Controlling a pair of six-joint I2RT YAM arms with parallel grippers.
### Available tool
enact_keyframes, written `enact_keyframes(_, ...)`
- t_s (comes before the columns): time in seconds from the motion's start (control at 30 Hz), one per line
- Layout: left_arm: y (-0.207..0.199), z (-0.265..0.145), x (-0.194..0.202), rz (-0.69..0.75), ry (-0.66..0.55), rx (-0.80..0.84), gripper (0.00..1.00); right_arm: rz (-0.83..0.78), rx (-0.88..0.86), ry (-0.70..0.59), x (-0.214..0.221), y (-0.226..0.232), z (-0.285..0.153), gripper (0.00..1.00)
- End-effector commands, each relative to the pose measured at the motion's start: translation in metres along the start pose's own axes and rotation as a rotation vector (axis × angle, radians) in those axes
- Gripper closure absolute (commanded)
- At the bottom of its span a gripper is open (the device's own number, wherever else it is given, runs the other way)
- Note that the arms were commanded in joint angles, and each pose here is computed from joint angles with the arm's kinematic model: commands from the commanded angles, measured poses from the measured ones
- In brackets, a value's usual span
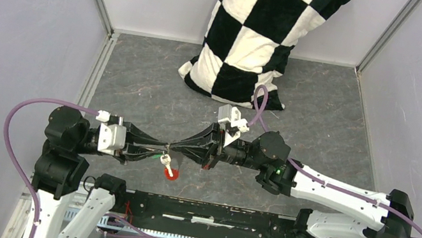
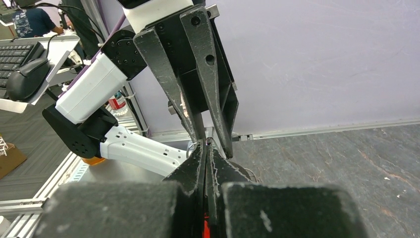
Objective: Put the keys on the keyring
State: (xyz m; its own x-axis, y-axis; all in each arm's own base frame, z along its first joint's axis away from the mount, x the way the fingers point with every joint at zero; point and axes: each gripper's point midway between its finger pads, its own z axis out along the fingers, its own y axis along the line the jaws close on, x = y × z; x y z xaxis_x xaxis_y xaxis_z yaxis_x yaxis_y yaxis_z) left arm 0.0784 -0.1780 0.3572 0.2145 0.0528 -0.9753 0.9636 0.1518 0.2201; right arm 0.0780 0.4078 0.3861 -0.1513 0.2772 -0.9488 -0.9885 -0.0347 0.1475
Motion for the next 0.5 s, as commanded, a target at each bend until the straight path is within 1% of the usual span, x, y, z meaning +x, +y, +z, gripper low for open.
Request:
enact_keyframes(0.0,-0.011,0.001,-0.007,-0.011,-0.025,0.065,0.71,-0.028,-0.042,-0.09,-0.026,0.008,0.006,1.0)
enact_keyframes(0.1,-0.013,0.001,-0.008,-0.003,-0.031,0.077,0.73,-0.023,-0.048,-0.095,-0.025,0.007,0.009,1.0)
enact_keyframes(0.17,-0.013,0.001,-0.007,-0.005,-0.03,0.079,0.77,-0.017,-0.052,-0.094,-0.023,0.007,0.01,1.0)
enact_keyframes(0.23,-0.014,0.001,-0.007,-0.002,-0.031,0.082,0.83,-0.013,-0.053,-0.088,-0.02,0.007,0.01,1.0)
enact_keyframes(0.33,-0.015,0.0,-0.006,0.009,-0.028,0.079,0.96,-0.013,-0.042,-0.084,-0.016,0.006,0.007,1.0)
enact_keyframes(0.4,-0.016,-0.001,-0.003,0.022,-0.019,0.078,0.98,-0.022,-0.025,-0.07,-0.016,0.004,0.004,1.0)
enact_keyframes(0.43,-0.017,-0.001,-0.001,0.026,-0.015,0.078,0.98,-0.028,-0.012,-0.046,-0.014,0.002,0.002,0.97)
enact_keyframes(0.47,-0.016,-0.001,0.0,0.028,-0.012,0.075,0.98,-0.05,0.006,-0.021,-0.014,0.0,0.0,0.88)
